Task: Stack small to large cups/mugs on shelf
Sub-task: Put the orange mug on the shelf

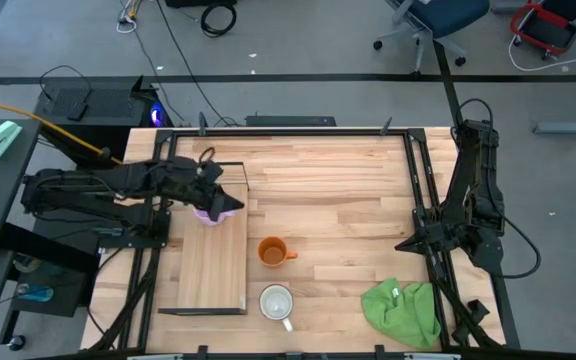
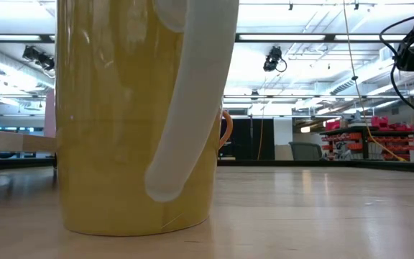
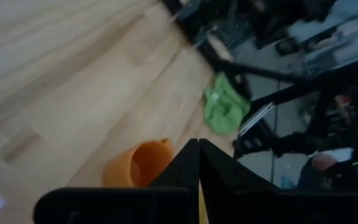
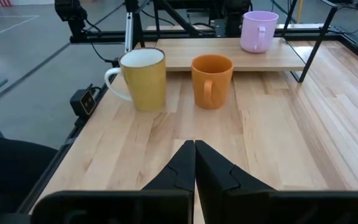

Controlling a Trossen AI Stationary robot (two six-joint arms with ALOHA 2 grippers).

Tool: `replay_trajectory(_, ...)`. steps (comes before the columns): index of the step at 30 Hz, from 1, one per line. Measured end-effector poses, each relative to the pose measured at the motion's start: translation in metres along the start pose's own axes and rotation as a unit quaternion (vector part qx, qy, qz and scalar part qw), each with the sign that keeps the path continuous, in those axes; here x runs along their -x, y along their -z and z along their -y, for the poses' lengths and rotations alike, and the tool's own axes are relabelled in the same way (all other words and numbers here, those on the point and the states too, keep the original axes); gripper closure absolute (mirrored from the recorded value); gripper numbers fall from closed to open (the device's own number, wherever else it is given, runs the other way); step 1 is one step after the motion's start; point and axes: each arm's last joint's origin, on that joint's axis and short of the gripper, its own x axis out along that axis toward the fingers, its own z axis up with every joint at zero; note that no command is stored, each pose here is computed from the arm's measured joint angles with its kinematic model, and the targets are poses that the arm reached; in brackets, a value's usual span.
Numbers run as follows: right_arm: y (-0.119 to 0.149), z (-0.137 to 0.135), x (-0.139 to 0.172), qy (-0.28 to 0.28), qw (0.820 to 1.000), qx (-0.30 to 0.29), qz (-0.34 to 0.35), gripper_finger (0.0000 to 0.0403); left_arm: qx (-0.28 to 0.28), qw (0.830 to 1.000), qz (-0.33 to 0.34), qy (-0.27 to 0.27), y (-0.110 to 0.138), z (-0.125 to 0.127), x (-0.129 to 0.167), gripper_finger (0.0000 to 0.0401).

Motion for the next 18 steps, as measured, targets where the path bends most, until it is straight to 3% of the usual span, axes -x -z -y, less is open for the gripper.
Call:
replay_trajectory(13, 0.0, 0.0, 0.0, -0.001, 1.0, -0.002, 0.001, 0.0387, 0.021, 0.996, -0.064, -0.063, 0.012, -0.01, -0.052, 0.0393)
replay_trajectory(18, 0.0, 0.0, 0.0, -0.001, 1.0, -0.002, 0.001, 0.0387, 0.022, 0.997, -0.058, -0.053, 0.01, -0.009, -0.06, 0.0394)
